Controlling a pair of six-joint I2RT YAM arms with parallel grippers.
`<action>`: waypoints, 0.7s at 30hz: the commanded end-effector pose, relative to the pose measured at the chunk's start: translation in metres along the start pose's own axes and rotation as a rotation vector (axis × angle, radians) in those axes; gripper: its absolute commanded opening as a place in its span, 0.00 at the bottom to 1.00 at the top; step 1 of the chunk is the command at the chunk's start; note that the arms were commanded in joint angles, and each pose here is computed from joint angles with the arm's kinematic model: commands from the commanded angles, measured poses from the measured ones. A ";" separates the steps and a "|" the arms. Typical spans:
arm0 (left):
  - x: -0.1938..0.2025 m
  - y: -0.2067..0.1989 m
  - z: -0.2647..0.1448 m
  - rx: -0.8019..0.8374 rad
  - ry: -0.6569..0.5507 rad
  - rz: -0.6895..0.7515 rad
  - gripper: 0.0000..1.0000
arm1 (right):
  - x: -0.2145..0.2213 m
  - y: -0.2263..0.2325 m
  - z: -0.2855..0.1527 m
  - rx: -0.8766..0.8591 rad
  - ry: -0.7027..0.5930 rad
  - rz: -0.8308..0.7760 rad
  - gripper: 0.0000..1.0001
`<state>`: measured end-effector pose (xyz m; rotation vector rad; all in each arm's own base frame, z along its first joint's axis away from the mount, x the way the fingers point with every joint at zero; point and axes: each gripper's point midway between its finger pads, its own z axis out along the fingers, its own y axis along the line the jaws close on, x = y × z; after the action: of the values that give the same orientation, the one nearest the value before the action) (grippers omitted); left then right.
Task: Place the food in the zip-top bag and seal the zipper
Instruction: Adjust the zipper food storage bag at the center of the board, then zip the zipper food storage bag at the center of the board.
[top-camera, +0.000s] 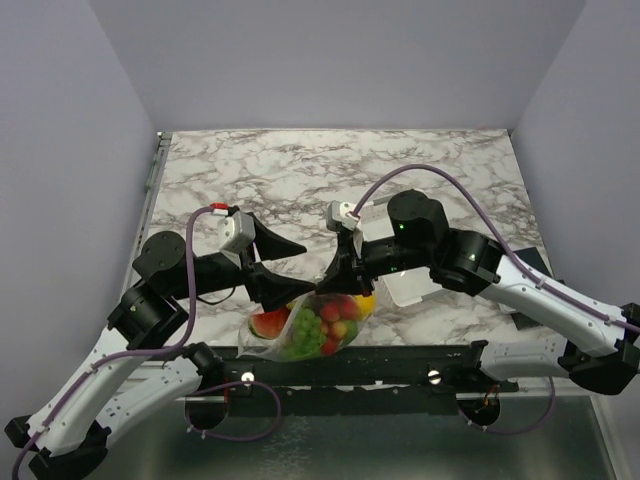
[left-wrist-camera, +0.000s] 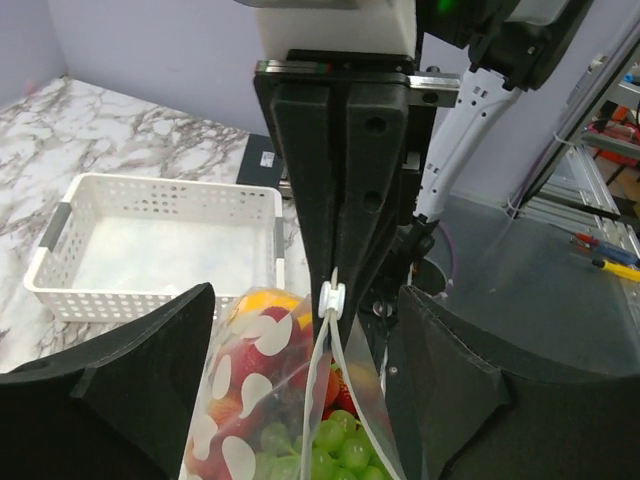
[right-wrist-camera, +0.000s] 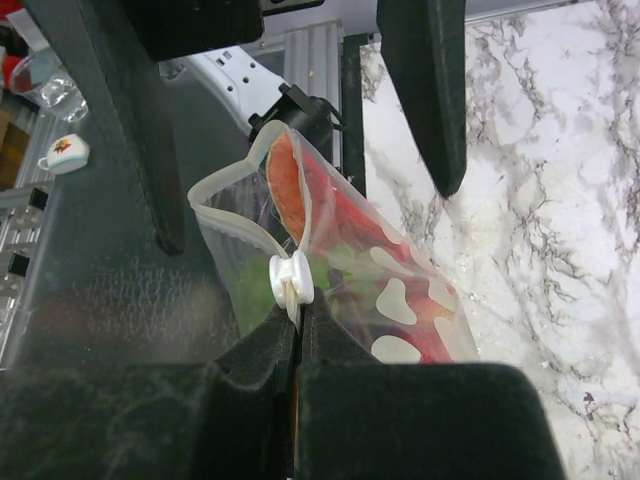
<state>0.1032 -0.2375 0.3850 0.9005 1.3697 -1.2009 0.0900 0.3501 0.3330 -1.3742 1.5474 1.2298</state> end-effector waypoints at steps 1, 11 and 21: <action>0.008 -0.010 0.002 0.083 0.022 0.023 0.73 | -0.021 0.014 0.000 -0.068 -0.029 0.036 0.01; 0.019 -0.013 0.002 0.112 0.046 0.015 0.55 | -0.026 0.011 0.006 -0.064 -0.014 0.073 0.01; 0.024 -0.013 0.001 0.120 0.055 0.010 0.35 | -0.026 0.010 0.007 -0.061 -0.008 0.078 0.01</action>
<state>0.0924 -0.2436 0.3627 0.9966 1.3815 -1.2538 0.0886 0.3618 0.3346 -1.3627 1.6478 1.2953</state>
